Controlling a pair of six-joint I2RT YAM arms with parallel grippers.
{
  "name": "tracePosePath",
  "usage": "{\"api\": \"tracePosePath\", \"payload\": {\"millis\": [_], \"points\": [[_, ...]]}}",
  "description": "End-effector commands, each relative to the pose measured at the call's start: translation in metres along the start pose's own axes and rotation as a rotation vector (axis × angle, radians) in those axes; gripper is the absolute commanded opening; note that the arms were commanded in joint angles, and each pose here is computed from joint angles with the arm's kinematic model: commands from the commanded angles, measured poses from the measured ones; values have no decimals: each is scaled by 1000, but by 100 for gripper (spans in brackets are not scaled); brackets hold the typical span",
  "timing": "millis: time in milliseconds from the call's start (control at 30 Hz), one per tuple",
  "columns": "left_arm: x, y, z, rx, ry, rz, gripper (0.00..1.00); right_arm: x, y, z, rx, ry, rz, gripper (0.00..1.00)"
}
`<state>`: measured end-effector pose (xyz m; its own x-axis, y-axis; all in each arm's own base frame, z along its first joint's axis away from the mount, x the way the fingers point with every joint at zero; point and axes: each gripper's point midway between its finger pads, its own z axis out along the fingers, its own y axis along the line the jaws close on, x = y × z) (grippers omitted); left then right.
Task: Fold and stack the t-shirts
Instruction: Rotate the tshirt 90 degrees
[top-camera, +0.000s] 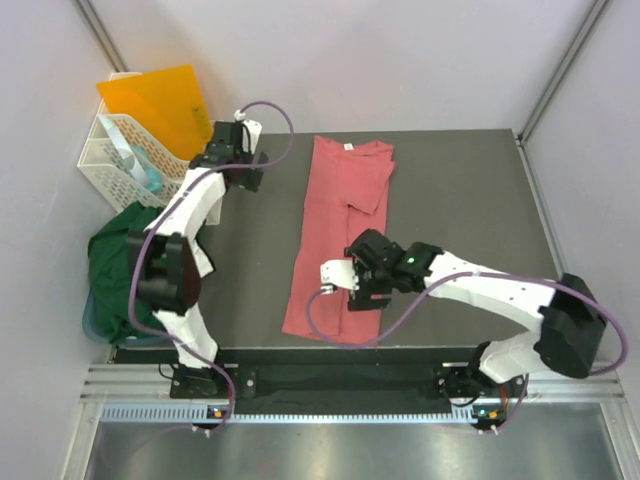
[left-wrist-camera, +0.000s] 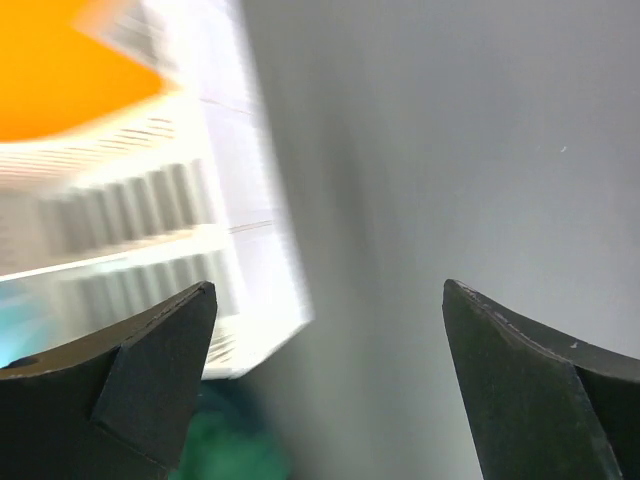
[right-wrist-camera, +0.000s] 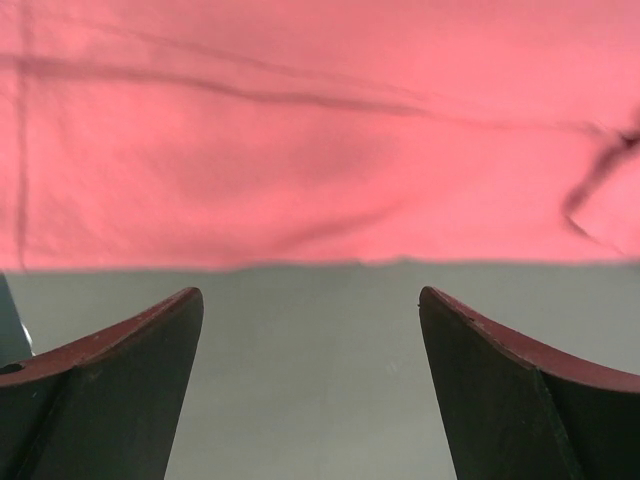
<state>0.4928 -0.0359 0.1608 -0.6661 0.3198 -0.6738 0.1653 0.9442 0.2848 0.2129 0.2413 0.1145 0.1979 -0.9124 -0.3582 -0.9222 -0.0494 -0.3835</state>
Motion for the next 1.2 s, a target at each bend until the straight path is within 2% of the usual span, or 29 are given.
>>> {"api": "tracePosePath", "payload": {"millis": [0,100,267,367,500,567,667,800,900,1000,1167], "points": [[-20,41,-79,-94,-74,255,99,-47,8,27,-43,-101,19,88],[-18,51,-122,-105,-106,302,99,-70,15,40,-79,-122,41,87],[3,55,-153,-108,-107,400,99,-94,38,38,-90,-184,-7,87],[10,51,-167,-98,-174,452,99,-88,51,35,-73,-178,-52,87],[49,15,-172,29,-296,606,99,-54,53,27,-6,-117,-70,88],[65,-2,-171,89,-354,708,99,-44,49,11,40,-132,-74,89],[103,-40,-172,218,-449,823,99,-13,65,6,11,-60,-84,91],[149,-76,-167,330,-493,939,99,18,81,11,-44,20,-156,94],[162,-90,-162,361,-553,1041,99,12,76,2,-20,-38,-251,100],[168,-108,-161,428,-614,1111,99,-2,69,-10,27,-117,-340,100],[179,-136,-158,512,-710,1243,99,-7,65,-13,85,-149,-441,97]]}}
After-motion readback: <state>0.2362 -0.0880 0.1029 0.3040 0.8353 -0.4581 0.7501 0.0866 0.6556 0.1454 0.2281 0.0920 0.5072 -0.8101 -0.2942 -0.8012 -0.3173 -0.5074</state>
